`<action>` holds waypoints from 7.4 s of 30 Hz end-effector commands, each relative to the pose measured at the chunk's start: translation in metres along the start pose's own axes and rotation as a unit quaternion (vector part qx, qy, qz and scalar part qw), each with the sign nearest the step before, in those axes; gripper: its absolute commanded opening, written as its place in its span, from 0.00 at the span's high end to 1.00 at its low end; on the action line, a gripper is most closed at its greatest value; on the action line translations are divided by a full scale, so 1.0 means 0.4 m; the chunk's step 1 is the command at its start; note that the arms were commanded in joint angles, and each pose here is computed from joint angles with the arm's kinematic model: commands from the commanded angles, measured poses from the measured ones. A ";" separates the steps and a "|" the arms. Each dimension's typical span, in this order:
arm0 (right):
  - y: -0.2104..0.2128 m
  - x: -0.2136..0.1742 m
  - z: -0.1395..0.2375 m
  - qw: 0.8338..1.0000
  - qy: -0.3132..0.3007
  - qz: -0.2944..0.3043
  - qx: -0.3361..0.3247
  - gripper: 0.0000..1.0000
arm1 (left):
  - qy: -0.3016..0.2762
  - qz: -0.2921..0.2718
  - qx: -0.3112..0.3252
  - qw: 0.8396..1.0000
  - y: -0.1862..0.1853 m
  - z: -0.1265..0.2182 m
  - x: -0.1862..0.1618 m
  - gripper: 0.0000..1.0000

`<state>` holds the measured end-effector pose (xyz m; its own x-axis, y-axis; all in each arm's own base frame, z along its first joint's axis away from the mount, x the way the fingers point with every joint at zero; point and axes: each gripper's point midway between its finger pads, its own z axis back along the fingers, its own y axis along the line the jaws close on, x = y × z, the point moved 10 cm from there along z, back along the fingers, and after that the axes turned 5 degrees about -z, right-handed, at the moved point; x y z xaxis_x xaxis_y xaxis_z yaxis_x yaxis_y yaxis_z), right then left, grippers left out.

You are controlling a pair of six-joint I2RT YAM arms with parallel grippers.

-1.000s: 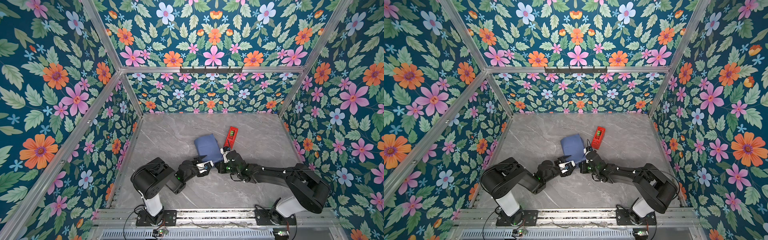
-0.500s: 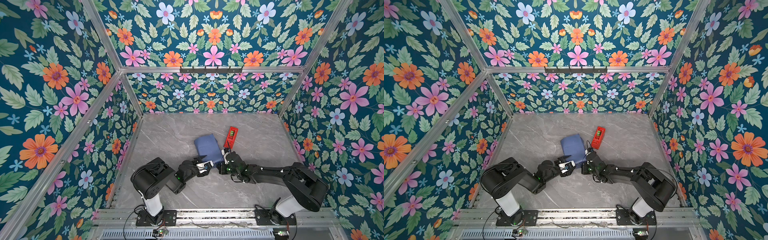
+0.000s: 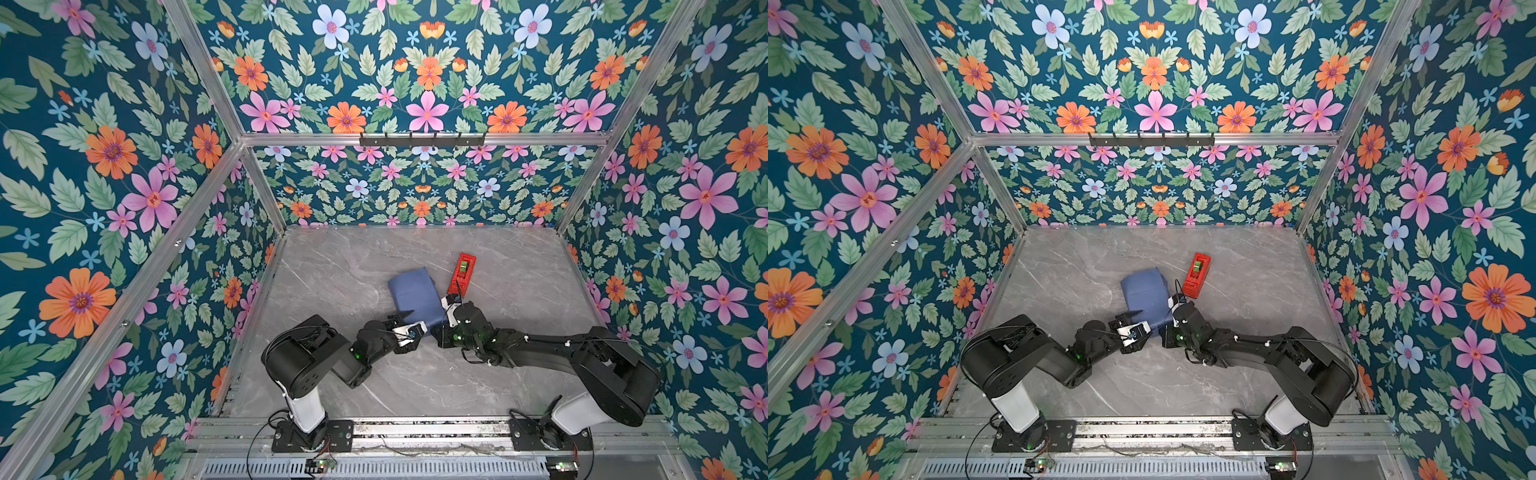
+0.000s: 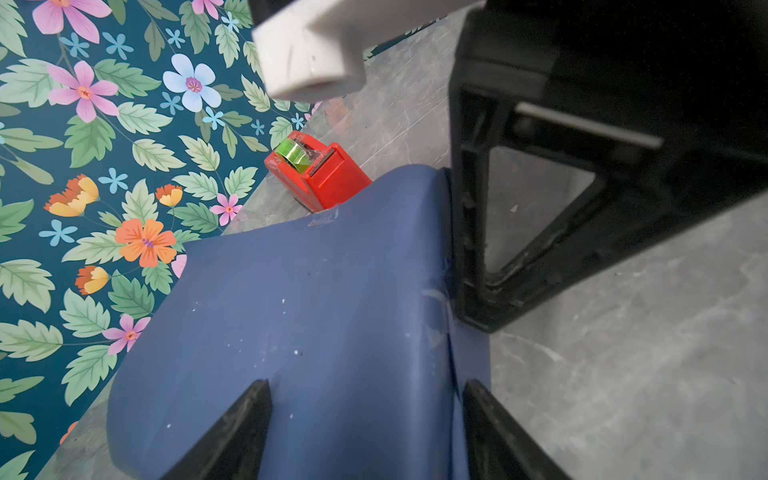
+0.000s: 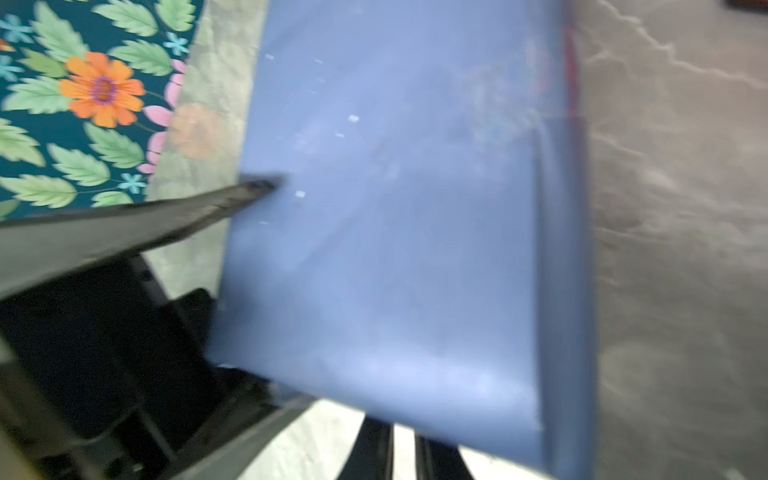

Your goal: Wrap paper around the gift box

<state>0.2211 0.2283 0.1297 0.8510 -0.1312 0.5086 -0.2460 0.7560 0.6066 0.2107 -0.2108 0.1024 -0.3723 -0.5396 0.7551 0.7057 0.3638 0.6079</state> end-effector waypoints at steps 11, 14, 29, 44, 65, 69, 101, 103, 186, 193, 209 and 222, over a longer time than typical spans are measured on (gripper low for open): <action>0.071 0.039 0.030 0.996 -0.017 0.016 0.090 0.86 | 0.004 0.013 -0.019 1.000 -0.009 -0.002 -0.005 0.26; 0.066 0.035 0.052 0.996 -0.024 0.015 0.091 0.86 | 0.002 0.016 -0.020 1.000 -0.009 -0.003 -0.004 0.26; -0.040 0.105 0.240 0.996 -0.076 -0.017 -0.036 0.61 | -0.099 0.098 0.000 0.990 0.054 0.020 0.099 0.06; -0.037 0.245 0.164 0.993 -0.037 -0.030 -0.107 0.06 | 0.080 0.472 0.209 0.853 0.169 0.171 0.058 0.03; -0.042 0.287 -0.075 0.988 0.105 -0.111 -0.003 0.19 | 0.097 0.658 0.021 0.747 0.180 -0.035 0.015 0.15; -0.048 0.232 -0.045 0.984 0.121 -0.127 0.024 0.25 | 0.101 0.648 -0.013 0.755 0.129 -0.029 0.050 0.19; 0.048 0.272 0.092 0.985 -0.020 -0.099 0.139 0.18 | -0.009 0.660 -0.015 0.751 0.218 -0.021 0.177 0.11; 0.056 0.275 0.106 0.983 -0.036 -0.090 0.154 0.19 | -0.012 0.657 -0.020 0.753 0.225 -0.018 0.187 0.12; 0.030 0.177 0.120 0.993 -0.069 0.052 -0.085 0.40 | 0.138 0.509 0.173 0.832 0.202 0.027 0.117 0.27; 0.047 0.197 0.123 0.992 -0.073 0.060 -0.082 0.40 | 0.147 0.507 0.170 0.832 0.192 0.025 0.106 0.30; 0.041 0.197 0.118 0.990 -0.061 0.070 -0.102 0.50 | 0.161 0.486 0.182 0.839 0.213 0.023 0.121 0.50; 0.052 0.195 0.107 0.981 -0.052 0.097 -0.158 0.67 | 0.154 0.477 0.175 0.847 0.233 0.013 0.151 0.65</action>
<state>0.2645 0.2102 0.2122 0.7382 -0.0532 0.6725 -0.2515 0.9033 0.3476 0.2505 -0.2058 0.2025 0.4901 -0.0102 0.8716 0.3526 0.9168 -0.1875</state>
